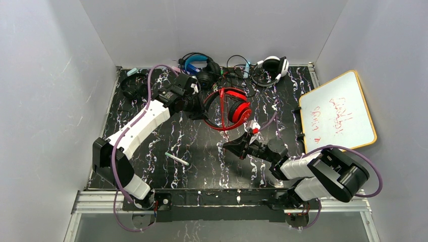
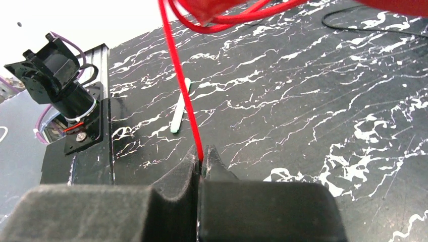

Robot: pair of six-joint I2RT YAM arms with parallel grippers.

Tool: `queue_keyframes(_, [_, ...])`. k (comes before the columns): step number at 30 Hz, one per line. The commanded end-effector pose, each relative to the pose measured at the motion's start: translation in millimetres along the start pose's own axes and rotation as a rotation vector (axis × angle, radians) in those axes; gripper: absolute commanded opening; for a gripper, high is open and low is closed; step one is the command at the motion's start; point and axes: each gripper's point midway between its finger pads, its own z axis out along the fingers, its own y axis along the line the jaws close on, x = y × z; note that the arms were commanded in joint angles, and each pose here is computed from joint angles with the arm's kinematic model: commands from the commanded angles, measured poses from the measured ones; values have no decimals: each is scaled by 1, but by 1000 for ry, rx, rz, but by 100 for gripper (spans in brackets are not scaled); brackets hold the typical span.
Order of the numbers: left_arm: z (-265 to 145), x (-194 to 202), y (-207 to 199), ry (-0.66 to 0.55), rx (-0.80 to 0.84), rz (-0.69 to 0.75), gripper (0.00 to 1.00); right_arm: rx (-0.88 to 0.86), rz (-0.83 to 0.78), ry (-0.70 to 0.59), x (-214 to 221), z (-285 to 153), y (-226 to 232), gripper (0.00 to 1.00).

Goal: Wrap the headphones
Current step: Wrap the headphones cable around the headphones.

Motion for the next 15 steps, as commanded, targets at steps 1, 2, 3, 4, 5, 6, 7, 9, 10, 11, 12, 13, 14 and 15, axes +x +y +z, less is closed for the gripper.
queue_keyframes(1, [-25,7,-37,24,207,17,0,63,35,-22,0,-6,-7,1])
queue_keyframes(2, [-26,12,-38,44,226,31,0,76,34,-27,-1,-7,-10,1])
queue_keyframes(3, [-26,16,-40,62,244,50,0,99,34,-34,-1,-9,-13,1])
queue_keyframes(4, [-27,21,-40,84,260,72,0,130,29,-44,-3,-11,-18,1])
queue_keyframes(5, [-27,26,-40,107,275,92,0,146,14,-49,-4,-14,-21,1])
queue_keyframes(6, [-27,32,-38,129,288,121,0,157,-8,-50,-4,-16,-23,1])
queue_keyframes(7, [-27,37,-36,151,293,141,0,152,-40,-48,-6,-17,-22,1])
queue_keyframes(9, [-24,47,-26,188,273,176,0,123,-116,-25,-9,-15,-19,1])
queue_keyframes(10, [-22,51,-18,201,249,189,0,117,-149,-5,-10,-13,-20,1])
queue_keyframes(11, [-19,54,-10,212,216,195,0,111,-174,29,-7,-12,-21,1])
queue_keyframes(12, [-15,57,-2,219,184,200,0,111,-200,57,-4,-10,-24,1])
queue_keyframes(13, [-12,59,4,228,164,201,0,122,-212,107,5,-11,-29,1])
queue_keyframes(14, [-8,62,8,240,156,203,0,135,-226,138,9,-10,-34,1])
queue_keyframes(15, [-4,67,11,258,156,204,0,150,-247,165,14,-10,-39,1])
